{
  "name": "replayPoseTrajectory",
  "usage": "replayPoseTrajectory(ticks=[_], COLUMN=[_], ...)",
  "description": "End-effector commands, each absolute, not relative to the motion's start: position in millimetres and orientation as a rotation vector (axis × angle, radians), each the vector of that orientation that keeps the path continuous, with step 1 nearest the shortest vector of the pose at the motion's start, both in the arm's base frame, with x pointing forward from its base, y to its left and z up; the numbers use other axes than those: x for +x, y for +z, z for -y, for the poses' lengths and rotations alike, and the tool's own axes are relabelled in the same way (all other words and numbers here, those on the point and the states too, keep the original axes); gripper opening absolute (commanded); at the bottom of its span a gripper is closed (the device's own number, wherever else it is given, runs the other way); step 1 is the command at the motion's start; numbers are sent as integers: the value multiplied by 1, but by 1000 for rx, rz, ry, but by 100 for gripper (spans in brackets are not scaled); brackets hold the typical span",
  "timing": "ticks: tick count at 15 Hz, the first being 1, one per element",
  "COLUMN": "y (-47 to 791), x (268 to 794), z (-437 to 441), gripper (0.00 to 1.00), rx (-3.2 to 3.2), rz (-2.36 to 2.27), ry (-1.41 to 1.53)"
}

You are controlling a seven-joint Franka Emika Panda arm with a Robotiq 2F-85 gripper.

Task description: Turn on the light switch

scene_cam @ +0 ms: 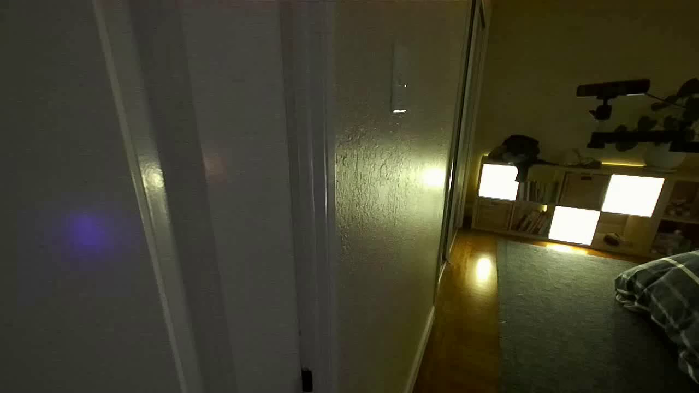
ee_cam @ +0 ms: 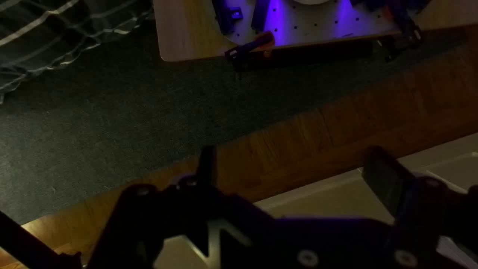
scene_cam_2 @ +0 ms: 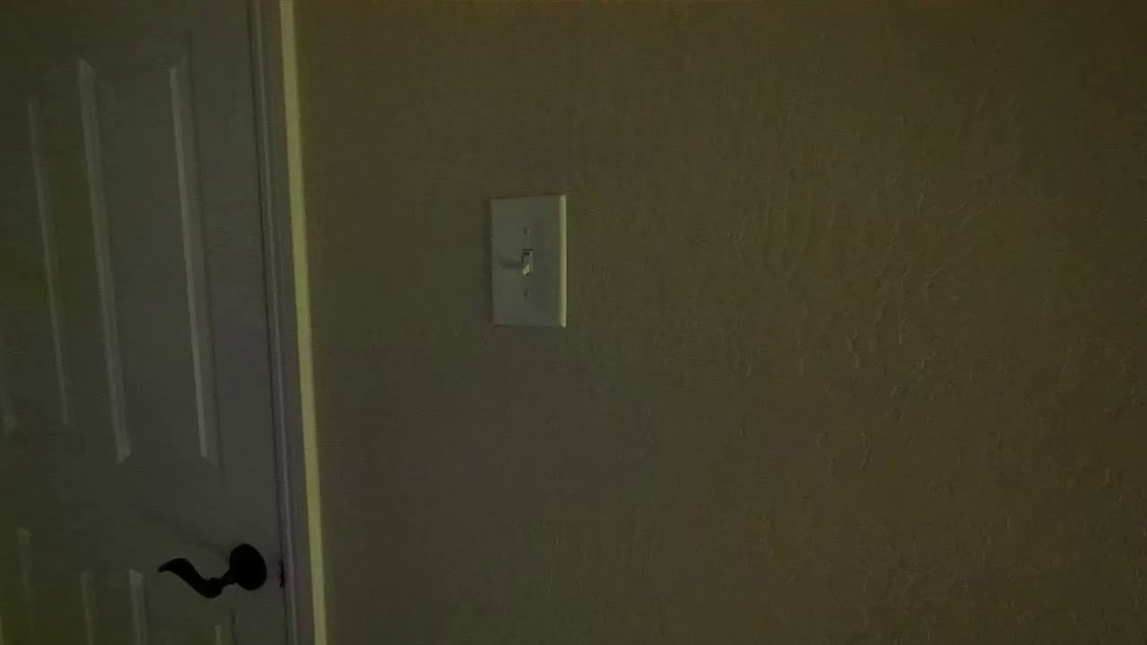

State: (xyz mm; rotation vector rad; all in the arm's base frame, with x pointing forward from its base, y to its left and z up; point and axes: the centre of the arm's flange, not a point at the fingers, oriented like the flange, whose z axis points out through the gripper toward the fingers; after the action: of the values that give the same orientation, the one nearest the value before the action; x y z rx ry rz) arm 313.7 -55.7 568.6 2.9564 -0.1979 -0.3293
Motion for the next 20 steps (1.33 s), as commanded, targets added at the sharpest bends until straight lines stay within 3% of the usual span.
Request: replayPoseTrajectory(ticks=[1, 11, 20], y=[569, 565, 542], x=[314, 321, 397], z=[56, 52, 28], gripper=[100, 100, 100], rx=[2956, 2998, 3063], rz=[198, 143, 12], ry=[-329, -306, -124])
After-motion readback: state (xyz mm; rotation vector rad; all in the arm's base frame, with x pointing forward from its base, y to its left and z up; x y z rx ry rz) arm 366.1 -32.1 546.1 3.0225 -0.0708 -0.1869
